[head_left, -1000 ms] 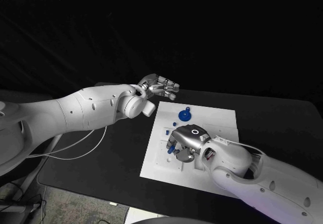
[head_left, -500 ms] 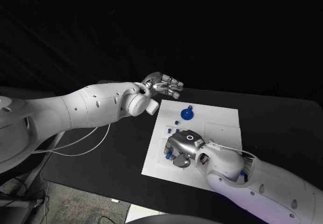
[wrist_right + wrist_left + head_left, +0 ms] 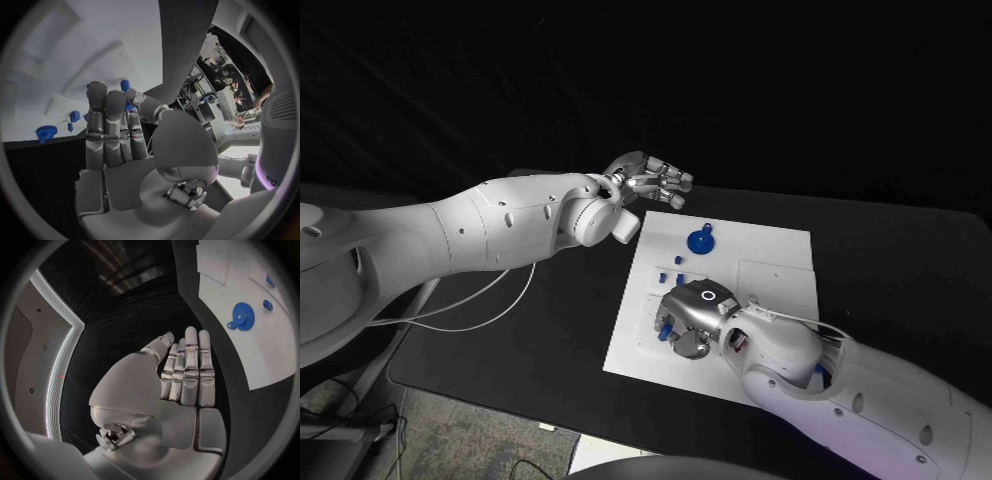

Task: Assemble the parts on the task board

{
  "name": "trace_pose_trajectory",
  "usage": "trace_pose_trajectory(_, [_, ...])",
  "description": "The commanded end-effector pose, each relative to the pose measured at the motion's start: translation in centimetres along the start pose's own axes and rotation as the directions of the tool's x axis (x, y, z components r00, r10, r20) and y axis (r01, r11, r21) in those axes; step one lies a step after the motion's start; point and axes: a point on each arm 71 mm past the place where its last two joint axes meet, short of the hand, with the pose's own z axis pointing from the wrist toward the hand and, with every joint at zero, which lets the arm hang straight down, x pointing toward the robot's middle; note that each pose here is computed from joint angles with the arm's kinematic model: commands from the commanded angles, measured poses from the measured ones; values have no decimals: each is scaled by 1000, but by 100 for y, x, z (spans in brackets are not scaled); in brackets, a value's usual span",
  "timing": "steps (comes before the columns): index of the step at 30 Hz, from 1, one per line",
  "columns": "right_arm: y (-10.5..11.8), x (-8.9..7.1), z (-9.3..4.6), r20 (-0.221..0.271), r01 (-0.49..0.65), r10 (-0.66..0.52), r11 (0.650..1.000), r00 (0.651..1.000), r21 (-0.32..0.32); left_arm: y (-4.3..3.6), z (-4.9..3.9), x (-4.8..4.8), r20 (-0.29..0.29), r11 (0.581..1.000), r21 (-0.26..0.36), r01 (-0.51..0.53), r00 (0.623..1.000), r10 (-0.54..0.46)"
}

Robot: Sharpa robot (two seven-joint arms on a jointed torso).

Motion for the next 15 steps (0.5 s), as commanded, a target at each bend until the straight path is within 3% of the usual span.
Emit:
trace_pose_trajectory(1, [-4, 11, -6, -5, 16, -16, 1000, 1000, -5, -14, 2, 21, -20, 1000, 5, 9, 1000, -9])
trace_pose_trajectory(15, [-58, 31, -21, -13, 26, -26, 1000, 1000, 14, -9, 0, 19, -24, 1000, 1, 9, 1000, -9])
